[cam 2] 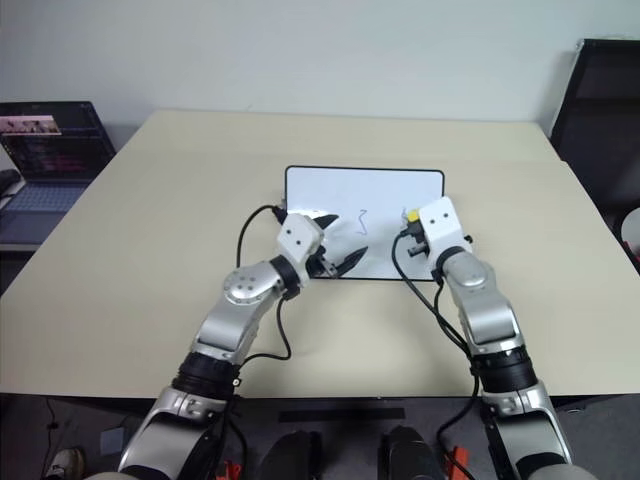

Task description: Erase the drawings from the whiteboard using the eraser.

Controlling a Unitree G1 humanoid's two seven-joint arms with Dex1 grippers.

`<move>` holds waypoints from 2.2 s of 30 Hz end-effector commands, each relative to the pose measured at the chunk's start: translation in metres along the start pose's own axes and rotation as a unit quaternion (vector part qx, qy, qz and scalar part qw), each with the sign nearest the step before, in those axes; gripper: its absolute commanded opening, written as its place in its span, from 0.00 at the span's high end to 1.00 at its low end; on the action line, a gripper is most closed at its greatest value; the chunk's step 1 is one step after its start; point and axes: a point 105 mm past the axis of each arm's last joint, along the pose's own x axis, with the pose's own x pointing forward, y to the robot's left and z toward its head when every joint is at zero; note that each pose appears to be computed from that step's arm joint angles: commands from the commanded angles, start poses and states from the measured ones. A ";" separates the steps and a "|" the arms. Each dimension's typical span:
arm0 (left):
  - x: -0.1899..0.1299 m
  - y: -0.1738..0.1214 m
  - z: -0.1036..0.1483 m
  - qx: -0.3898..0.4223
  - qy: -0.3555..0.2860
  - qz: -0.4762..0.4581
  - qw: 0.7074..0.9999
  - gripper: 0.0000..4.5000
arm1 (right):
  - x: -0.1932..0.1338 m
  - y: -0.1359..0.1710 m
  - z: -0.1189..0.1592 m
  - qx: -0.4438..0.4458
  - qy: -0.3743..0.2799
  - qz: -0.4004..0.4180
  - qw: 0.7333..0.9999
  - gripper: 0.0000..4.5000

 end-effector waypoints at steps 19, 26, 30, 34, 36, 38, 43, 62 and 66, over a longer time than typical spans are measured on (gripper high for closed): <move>0.002 0.007 0.013 0.010 -0.027 0.009 1.000 0.00 | 0.036 -0.018 0.089 0.008 -0.125 -0.042 0.991 0.79; -0.003 0.011 0.012 0.012 -0.024 0.022 0.999 0.00 | 0.046 0.006 0.064 -0.016 -0.068 0.005 0.998 0.79; -0.006 0.013 0.011 0.013 -0.023 0.027 0.999 0.00 | 0.039 0.014 0.036 -0.027 -0.021 0.021 0.999 0.79; -0.007 0.013 0.011 0.015 -0.022 0.030 0.999 0.00 | 0.029 0.022 0.019 -0.032 0.004 0.033 0.999 0.79; -0.007 0.014 0.012 0.015 -0.022 0.030 0.999 0.00 | 0.024 0.024 0.011 -0.029 0.015 0.034 0.999 0.79; -0.007 0.014 0.012 0.015 -0.022 0.030 0.999 0.00 | 0.020 0.025 0.007 -0.027 0.021 0.035 0.999 0.79; -0.007 0.012 0.012 0.014 -0.022 0.025 0.999 0.00 | 0.005 0.018 -0.011 -0.004 0.048 0.021 0.999 0.79; -0.001 0.008 0.013 0.012 -0.025 0.012 1.000 0.00 | 0.027 0.001 0.054 0.012 -0.062 -0.015 0.998 0.79; -0.003 0.011 0.013 0.013 -0.024 0.019 0.999 0.00 | 0.040 -0.002 0.068 0.008 -0.078 -0.017 0.997 0.79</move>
